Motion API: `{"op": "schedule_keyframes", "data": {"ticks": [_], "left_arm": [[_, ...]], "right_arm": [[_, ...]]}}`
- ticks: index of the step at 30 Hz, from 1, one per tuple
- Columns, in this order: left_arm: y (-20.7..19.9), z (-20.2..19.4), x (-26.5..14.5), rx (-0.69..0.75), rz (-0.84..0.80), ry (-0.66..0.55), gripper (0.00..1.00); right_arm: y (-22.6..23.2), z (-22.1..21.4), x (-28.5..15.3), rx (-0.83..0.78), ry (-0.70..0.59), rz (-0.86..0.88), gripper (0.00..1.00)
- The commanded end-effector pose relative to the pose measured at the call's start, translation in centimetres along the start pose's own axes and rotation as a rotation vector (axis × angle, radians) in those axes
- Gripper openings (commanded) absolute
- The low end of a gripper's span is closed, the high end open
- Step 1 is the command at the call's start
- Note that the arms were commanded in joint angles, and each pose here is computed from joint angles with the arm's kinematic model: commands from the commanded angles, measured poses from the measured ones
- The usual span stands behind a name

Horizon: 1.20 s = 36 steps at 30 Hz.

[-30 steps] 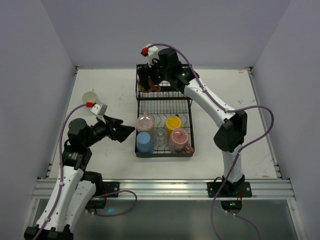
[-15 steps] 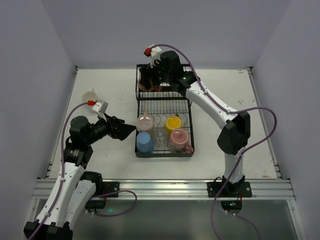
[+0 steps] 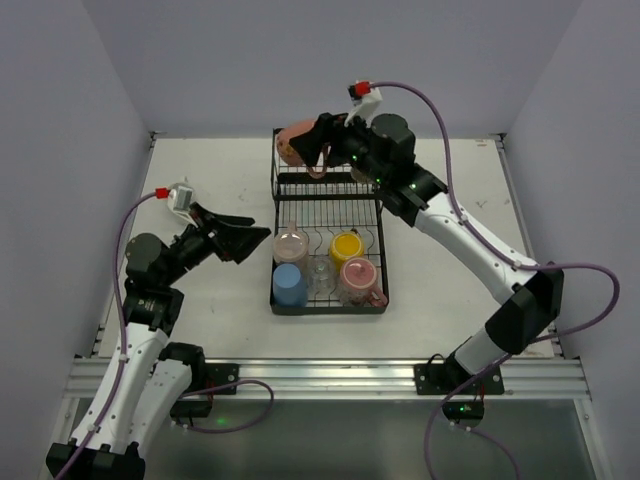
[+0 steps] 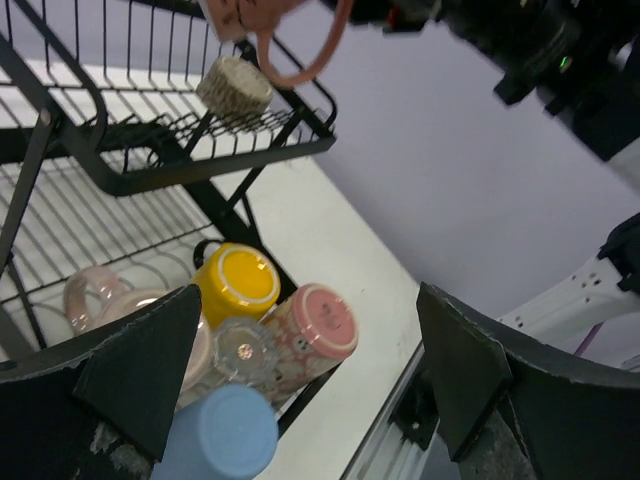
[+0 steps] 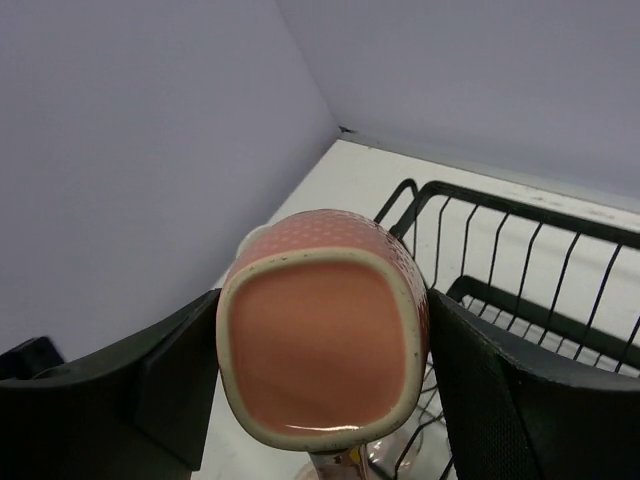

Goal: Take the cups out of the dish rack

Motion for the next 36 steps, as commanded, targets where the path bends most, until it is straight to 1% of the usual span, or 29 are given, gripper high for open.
{"op": "schedule_keyframes", "data": {"ticks": [1, 2, 3, 4, 5, 6, 7, 8, 9, 10, 11, 12, 17, 22, 26, 28, 31, 32, 33, 34, 35, 36], "left_arm": [[-2.9, 4.1, 0.0, -0.037, -0.089, -0.148, 0.93], [-2.9, 4.5, 0.1, -0.045, -0.091, -0.167, 0.93], [-3.1, 4.8, 0.2, -0.067, -0.103, -0.178, 0.94], [-3.4, 5.4, 0.2, -0.056, -0.122, -0.202, 0.94], [-3.3, 5.5, 0.5, -0.069, -0.125, -0.203, 0.94], [-3.4, 5.7, 0.6, -0.097, -0.132, -0.208, 0.94], [-3.6, 6.2, 0.7, -0.096, -0.146, -0.224, 0.94], [-3.4, 6.1, 1.0, -0.116, -0.149, -0.218, 0.94], [-3.5, 6.3, 1.1, -0.138, -0.159, -0.216, 0.94], [-3.7, 6.5, 1.2, -0.141, -0.173, -0.22, 0.94], [-3.7, 6.3, 1.5, -0.159, -0.188, -0.2, 0.94], [-4.1, 6.3, 1.6, -0.178, -0.206, -0.194, 0.94], [-5.9, 6.4, 1.2, -0.168, -0.264, -0.199, 0.92], [-6.2, 6.5, 1.4, -0.181, -0.274, -0.186, 0.88], [-6.6, 6.4, 2.0, -0.195, -0.29, -0.174, 0.79], [-6.8, 6.4, 2.2, -0.193, -0.303, -0.174, 0.76], [-7.2, 6.3, 2.4, -0.19, -0.322, -0.176, 0.66], [-7.3, 6.4, 2.4, -0.19, -0.321, -0.188, 0.57], [-7.3, 6.6, 2.3, -0.18, -0.319, -0.201, 0.5], [-7.3, 6.8, 2.2, -0.174, -0.316, -0.212, 0.42], [-7.4, 7.2, 2.0, -0.165, -0.307, -0.239, 0.22], [-7.5, 7.4, 1.9, -0.153, -0.304, -0.25, 0.13]], "right_arm": [[5.6, 5.6, -4.4, 0.183, -0.203, 0.216, 0.13], [6.5, 4.8, -5.7, 0.238, -0.184, 0.281, 0.13], [6.9, 4.4, -6.4, 0.266, -0.174, 0.31, 0.14], [7.3, 4.0, -7.1, 0.293, -0.165, 0.34, 0.14], [7.6, 2.4, -7.8, 0.347, -0.131, 0.388, 0.14], [8.4, 2.7, -9.3, 0.372, -0.138, 0.428, 0.14], [8.9, 2.2, -9.9, 0.399, -0.125, 0.46, 0.13], [8.9, 1.1, -10.6, 0.454, -0.111, 0.494, 0.13], [9.5, 0.9, -11.5, 0.472, -0.106, 0.529, 0.11], [9.9, -0.2, -11.8, 0.491, -0.08, 0.546, 0.11], [10.3, -0.4, -12.0, 0.501, -0.071, 0.564, 0.11], [10.6, -0.6, -12.1, 0.502, -0.064, 0.567, 0.11], [11.1, -1.2, -12.4, 0.521, -0.048, 0.58, 0.12], [11.9, -2.6, -11.9, 0.535, -0.003, 0.596, 0.13], [12.5, -3.8, -11.1, 0.559, 0.034, 0.619, 0.14], [12.8, -4.2, -10.8, 0.568, 0.052, 0.627, 0.15], [13.1, -5.0, -10.3, 0.579, 0.074, 0.631, 0.16], [13.3, -5.1, -10.4, 0.588, 0.076, 0.64, 0.16], [13.1, -5.3, -10.2, 0.598, 0.079, 0.638, 0.17], [13.1, -5.5, -10.3, 0.606, 0.08, 0.639, 0.2], [13.0, -5.6, -10.3, 0.619, 0.08, 0.642, 0.24], [12.9, -5.7, -10.3, 0.625, 0.079, 0.641, 0.31]]}}
Point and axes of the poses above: each gripper's point midway between its finger pads, its own x axis out along the fingers, its own y axis along the line the jaws close on, z = x × y, the point moved 2 cm from there along -x, back along the fingers, and after that the axes turned 11 degrees about x, right-handed, at the moved point
